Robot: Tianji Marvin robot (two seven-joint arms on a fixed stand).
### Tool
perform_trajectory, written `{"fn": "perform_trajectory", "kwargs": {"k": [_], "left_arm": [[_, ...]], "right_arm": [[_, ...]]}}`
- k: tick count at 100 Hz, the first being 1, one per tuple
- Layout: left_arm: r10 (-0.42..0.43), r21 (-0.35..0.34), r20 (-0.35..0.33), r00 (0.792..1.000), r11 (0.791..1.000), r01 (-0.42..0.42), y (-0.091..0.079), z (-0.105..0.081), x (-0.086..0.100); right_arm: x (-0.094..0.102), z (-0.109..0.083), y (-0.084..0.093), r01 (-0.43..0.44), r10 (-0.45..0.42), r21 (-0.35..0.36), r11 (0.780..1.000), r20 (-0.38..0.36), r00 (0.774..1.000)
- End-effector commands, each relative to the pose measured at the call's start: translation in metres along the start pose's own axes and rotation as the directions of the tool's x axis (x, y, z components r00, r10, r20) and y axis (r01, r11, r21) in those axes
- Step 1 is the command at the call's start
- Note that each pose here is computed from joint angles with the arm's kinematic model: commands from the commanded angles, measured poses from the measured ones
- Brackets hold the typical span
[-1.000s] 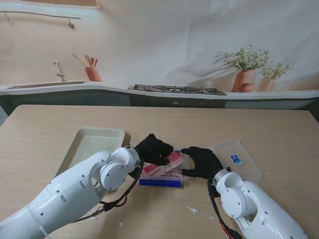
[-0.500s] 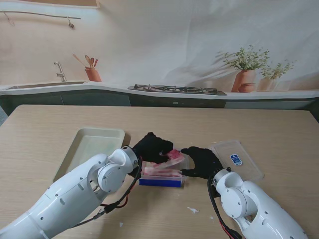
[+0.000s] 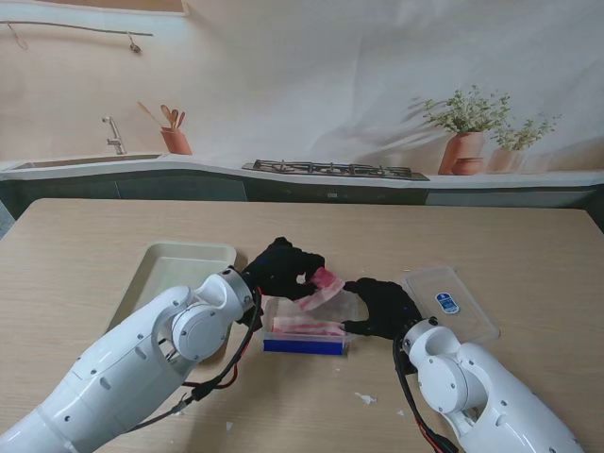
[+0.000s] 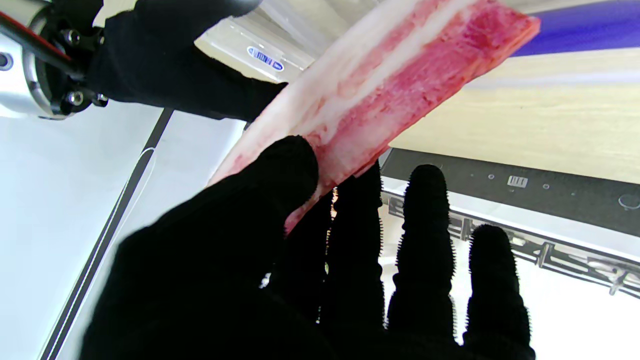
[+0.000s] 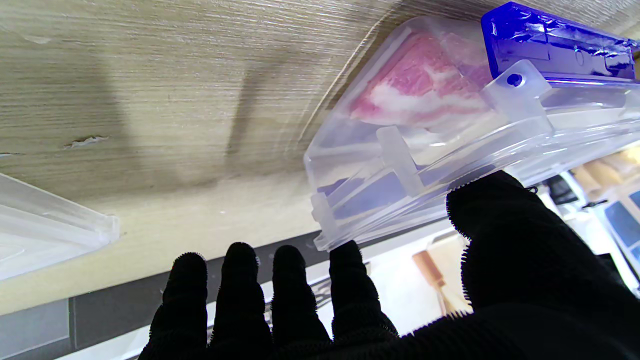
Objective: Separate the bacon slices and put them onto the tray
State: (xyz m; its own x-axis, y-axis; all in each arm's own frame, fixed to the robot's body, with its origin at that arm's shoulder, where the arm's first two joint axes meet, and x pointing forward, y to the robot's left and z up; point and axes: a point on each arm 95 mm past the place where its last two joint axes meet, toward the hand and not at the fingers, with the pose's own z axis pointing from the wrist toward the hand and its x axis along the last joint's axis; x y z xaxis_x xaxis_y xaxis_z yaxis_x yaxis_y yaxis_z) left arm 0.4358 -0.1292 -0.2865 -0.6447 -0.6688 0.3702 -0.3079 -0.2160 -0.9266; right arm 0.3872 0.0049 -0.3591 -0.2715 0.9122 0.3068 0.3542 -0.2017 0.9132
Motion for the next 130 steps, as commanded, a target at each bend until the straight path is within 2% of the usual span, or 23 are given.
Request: {"fn": "perform_trajectory", "kwargs": {"k": [1, 28, 47, 66, 87, 100, 108, 120, 130], "left_arm": [[-0.005, 0.022, -0.017, 1.000, 1.000, 0.005, -0.008, -0.002, 0.006], [-0.008, 0.086, -0.017, 1.000, 0.996, 0.010, -0.022, -0.013, 0.003], [-0.027, 0.130, 0.006, 1.000, 0.991, 0.026, -0.034, -0.022, -0.006], [0.008, 0.173, 0.033, 0.999, 0.985, -0.013, -0.053, -0.039, -0.021], [0.085, 0.185, 0.061, 0.995, 0.978, -0.095, -0.084, -0.068, -0.043], [0.135, 0.130, 0.075, 0.988, 0.981, -0.144, -0.096, -0.089, -0.058], [0.167, 0.066, 0.078, 0.983, 0.983, -0.172, -0.101, -0.102, -0.066], [0.237, -0.027, 0.083, 0.968, 0.972, -0.235, -0.105, -0.120, -0.078], [0.260, -0.099, 0.090, 0.961, 0.963, -0.251, -0.103, -0.132, -0.087]], "right_arm": [[0.001, -0.001, -0.006, -0.007, 0.007, 0.022, 1.000, -0.001, 1.000], [0.001, -0.001, -0.006, -0.007, 0.007, 0.020, 1.000, -0.002, 1.000], [0.002, -0.001, -0.006, -0.008, 0.008, 0.020, 1.000, -0.002, 1.000], [0.002, -0.001, -0.006, -0.008, 0.008, 0.020, 1.000, -0.001, 1.000], [0.002, -0.001, -0.006, -0.009, 0.009, 0.019, 1.000, -0.001, 1.000], [0.003, -0.001, -0.006, -0.006, 0.006, 0.024, 1.000, -0.002, 1.000], [0.003, -0.001, -0.006, -0.008, 0.008, 0.024, 1.000, -0.002, 1.000], [0.004, 0.000, -0.006, -0.006, 0.006, 0.026, 1.000, -0.003, 1.000], [0.004, 0.000, -0.007, -0.004, 0.004, 0.029, 1.000, -0.004, 1.000]]}}
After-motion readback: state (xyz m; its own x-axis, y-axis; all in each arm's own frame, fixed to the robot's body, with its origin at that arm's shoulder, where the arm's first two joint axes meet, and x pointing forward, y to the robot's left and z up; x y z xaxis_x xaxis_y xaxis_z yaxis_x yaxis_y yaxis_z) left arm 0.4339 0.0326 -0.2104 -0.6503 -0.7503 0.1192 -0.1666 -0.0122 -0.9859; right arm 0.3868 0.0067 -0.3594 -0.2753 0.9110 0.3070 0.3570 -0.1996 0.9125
